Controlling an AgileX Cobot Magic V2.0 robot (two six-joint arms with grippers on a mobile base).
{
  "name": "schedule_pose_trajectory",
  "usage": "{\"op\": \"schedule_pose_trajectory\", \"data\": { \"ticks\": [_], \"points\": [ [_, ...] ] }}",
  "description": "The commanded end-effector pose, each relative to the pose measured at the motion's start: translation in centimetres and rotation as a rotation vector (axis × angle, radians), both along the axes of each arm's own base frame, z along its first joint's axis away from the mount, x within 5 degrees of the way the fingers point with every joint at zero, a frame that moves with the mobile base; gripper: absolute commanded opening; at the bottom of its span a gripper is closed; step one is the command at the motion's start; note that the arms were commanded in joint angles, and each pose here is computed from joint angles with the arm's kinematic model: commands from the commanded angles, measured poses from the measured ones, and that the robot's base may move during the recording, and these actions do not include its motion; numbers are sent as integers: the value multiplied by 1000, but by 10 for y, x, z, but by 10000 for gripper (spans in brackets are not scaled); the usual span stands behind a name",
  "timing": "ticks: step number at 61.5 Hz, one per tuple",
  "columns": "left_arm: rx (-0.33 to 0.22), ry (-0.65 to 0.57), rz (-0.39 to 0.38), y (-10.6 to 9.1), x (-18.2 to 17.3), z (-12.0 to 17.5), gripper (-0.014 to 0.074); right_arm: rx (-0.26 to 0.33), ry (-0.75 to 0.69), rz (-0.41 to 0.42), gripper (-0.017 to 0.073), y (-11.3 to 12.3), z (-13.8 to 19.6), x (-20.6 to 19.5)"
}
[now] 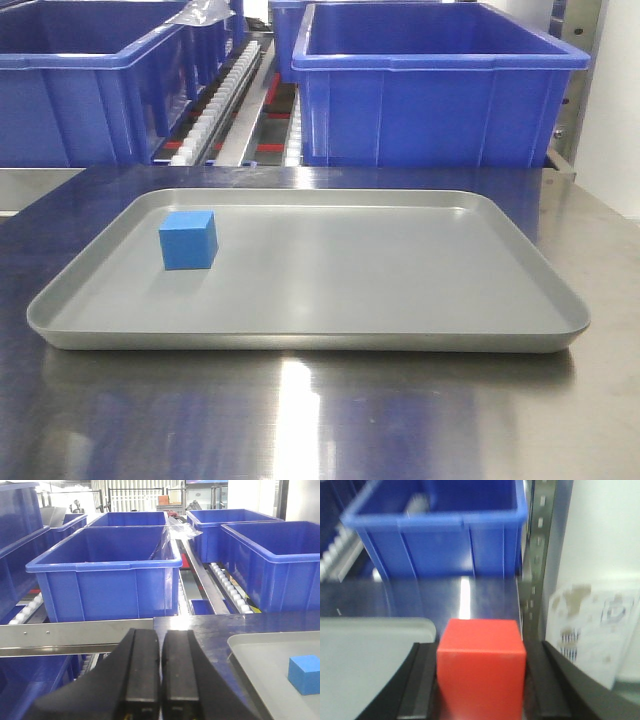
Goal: Sort and place red and blue blocks on shelf
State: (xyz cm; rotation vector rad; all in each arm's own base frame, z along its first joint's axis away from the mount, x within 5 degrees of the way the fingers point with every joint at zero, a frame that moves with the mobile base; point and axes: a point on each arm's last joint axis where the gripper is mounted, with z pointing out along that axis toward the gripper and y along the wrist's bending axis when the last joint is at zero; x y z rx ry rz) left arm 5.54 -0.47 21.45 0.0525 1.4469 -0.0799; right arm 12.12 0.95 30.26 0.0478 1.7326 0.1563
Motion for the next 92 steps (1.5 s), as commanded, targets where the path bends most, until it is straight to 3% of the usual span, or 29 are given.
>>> {"op": "schedule_pose_trajectory", "data": {
  "ticks": [1, 14, 92],
  "points": [
    [-5, -55, -2, 0, 0, -7, 125, -4, -176, -7, 57, -2, 20, -14],
    [-5, -55, -2, 0, 0, -7, 125, -1, -224, -7, 57, -3, 25, -30],
    [-9, -76, -3, 0, -1, 2, 125, -1, -223, -7, 57, -3, 24, -29]
  ]
}}
